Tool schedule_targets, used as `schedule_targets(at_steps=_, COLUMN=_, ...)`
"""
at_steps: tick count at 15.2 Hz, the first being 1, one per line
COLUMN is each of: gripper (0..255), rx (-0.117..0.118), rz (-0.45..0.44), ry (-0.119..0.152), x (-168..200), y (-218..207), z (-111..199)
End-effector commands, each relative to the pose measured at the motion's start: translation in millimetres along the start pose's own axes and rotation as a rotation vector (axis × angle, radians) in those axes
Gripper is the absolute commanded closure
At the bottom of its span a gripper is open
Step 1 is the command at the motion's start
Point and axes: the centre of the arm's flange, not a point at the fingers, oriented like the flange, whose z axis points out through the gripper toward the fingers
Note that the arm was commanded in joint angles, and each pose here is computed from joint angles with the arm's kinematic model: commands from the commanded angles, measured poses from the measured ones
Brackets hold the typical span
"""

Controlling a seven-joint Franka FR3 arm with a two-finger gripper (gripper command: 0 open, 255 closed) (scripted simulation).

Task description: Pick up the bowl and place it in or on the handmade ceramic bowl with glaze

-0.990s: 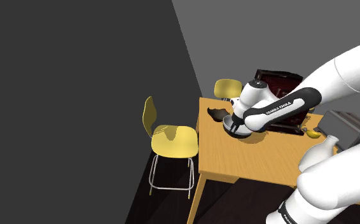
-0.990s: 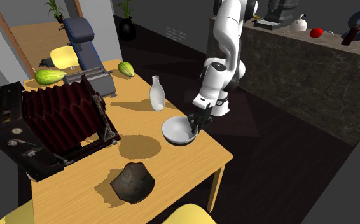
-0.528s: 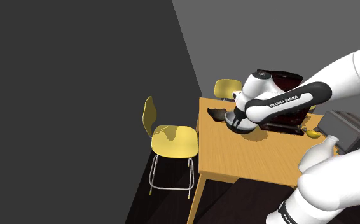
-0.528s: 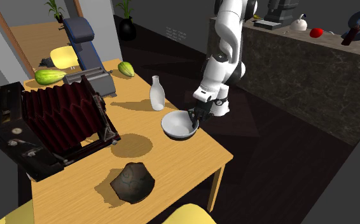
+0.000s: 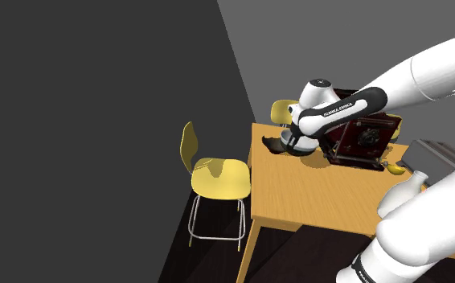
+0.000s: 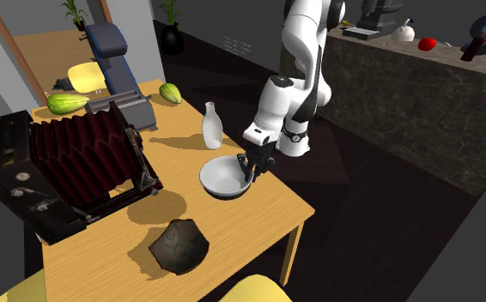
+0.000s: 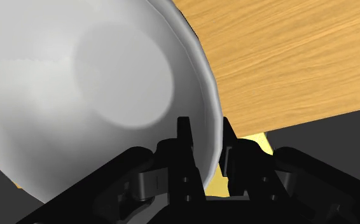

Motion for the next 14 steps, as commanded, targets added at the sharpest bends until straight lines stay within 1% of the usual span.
schedule_targets(at_steps=1, gripper=255, rx=-0.001, rz=-0.001, ry=0.0, x=14.3, y=20.3, z=6.3)
schedule_targets(at_steps=14, gripper=255, rx=-0.001, rz=-0.001, ry=0.0, x=111.1, y=156.8, z=44.4)
